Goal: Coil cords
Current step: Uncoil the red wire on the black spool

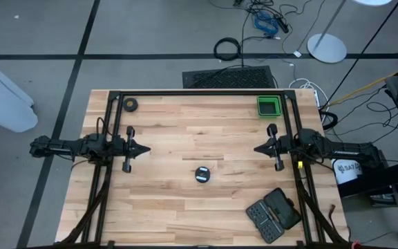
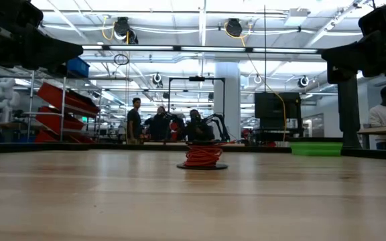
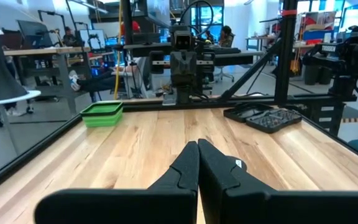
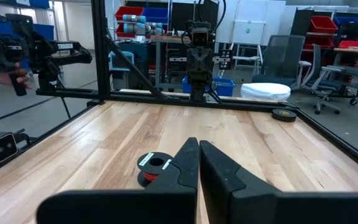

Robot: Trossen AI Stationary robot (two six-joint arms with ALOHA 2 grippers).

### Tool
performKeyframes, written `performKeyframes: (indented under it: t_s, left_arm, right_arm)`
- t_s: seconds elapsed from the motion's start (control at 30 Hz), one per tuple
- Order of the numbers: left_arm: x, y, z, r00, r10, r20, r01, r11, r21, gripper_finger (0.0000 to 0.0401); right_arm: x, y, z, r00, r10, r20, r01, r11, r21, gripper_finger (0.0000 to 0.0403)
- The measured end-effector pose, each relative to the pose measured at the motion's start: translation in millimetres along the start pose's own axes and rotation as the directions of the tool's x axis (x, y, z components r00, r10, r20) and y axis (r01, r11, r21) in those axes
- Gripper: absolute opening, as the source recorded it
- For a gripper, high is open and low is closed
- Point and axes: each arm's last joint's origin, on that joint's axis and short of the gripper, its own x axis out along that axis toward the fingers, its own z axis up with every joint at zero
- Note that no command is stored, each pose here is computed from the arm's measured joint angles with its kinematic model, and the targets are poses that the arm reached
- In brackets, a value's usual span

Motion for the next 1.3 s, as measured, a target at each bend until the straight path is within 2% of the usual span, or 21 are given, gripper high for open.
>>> performKeyframes:
  t_s: [0.5, 0.63, 0.87, 1.1, 1.3]
  left_arm:
    - [0.0, 0.0, 1.6, 1.000, -0.001, 0.016, 0.001, 1.000, -0.004, 0.0002]
    - [-0.3, 0.4, 8.0, 0.997, 0.001, 0.083, 0.001, 1.000, -0.032, 0.0002]
    - [-6.5, 1.1, 37.3, 0.981, -0.040, 0.191, 0.045, 0.999, -0.023, 0.0002]
    - [-13.1, 3.2, 71.6, 0.978, -0.052, 0.203, 0.057, 0.998, -0.020, 0.0002]
    - [-7.4, 0.7, 102.9, 0.974, -0.133, 0.182, 0.133, 0.991, 0.011, 0.0002]
  right_arm:
    - [0.0, 0.0, 0.1, 1.000, -0.001, 0.000, 0.001, 1.000, -0.031, 0.0000]
    - [0.0, 0.0, 0.2, 1.000, 0.000, 0.001, 0.000, 1.000, -0.027, 0.0000]
    - [0.0, 0.0, 0.0, 1.000, 0.000, 0.000, 0.000, 1.000, -0.027, 0.0000]
    - [0.0, 0.0, 0.0, 1.000, -0.001, 0.000, 0.001, 1.000, -0.027, 0.0000]
    - [0.0, 0.0, 0.1, 1.000, 0.000, 0.000, 0.001, 1.000, -0.027, 0.0000]
